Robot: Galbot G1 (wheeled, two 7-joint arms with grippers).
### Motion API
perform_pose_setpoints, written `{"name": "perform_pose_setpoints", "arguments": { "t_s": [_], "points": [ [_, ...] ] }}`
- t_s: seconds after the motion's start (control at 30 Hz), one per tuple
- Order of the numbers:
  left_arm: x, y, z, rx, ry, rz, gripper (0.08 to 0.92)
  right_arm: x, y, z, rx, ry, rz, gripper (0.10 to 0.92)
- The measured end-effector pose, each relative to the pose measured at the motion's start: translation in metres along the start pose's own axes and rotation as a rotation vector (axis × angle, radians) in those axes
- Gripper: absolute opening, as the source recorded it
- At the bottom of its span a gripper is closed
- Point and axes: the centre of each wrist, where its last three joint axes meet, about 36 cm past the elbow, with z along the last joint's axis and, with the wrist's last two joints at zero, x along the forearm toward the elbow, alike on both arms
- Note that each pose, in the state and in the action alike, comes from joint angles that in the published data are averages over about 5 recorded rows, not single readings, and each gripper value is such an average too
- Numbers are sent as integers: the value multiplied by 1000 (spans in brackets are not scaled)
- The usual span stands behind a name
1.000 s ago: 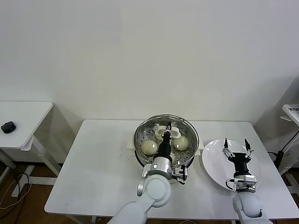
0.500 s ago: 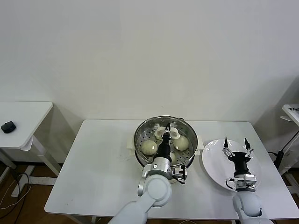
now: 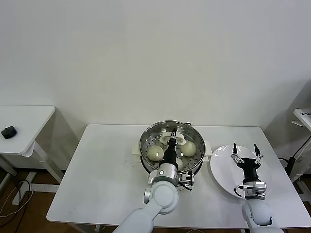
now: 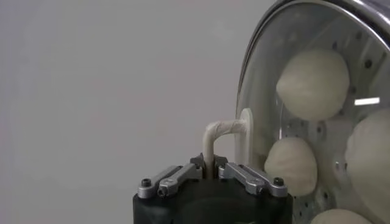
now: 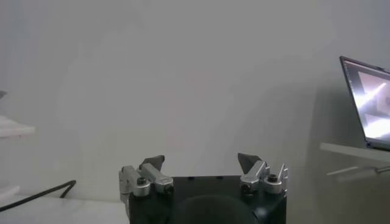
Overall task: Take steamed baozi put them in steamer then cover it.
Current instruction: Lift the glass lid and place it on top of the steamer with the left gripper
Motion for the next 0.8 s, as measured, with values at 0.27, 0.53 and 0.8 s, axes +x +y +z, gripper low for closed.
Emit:
{"name": "perform_pose_setpoints", "arguments": {
  "t_s": [0.27,0.53,0.8],
  "points": [
    [-1,2,-2,9,-2,1,283,0,-1,-1,3,-2,-1,823],
    [4,5,0,22,0,-1,517,0,-2,-1,6,-3,-2,823],
    [22,12,6,61,-8,-3,739,-4,-2,-4,6,-13,-1,823]
  ]
}}
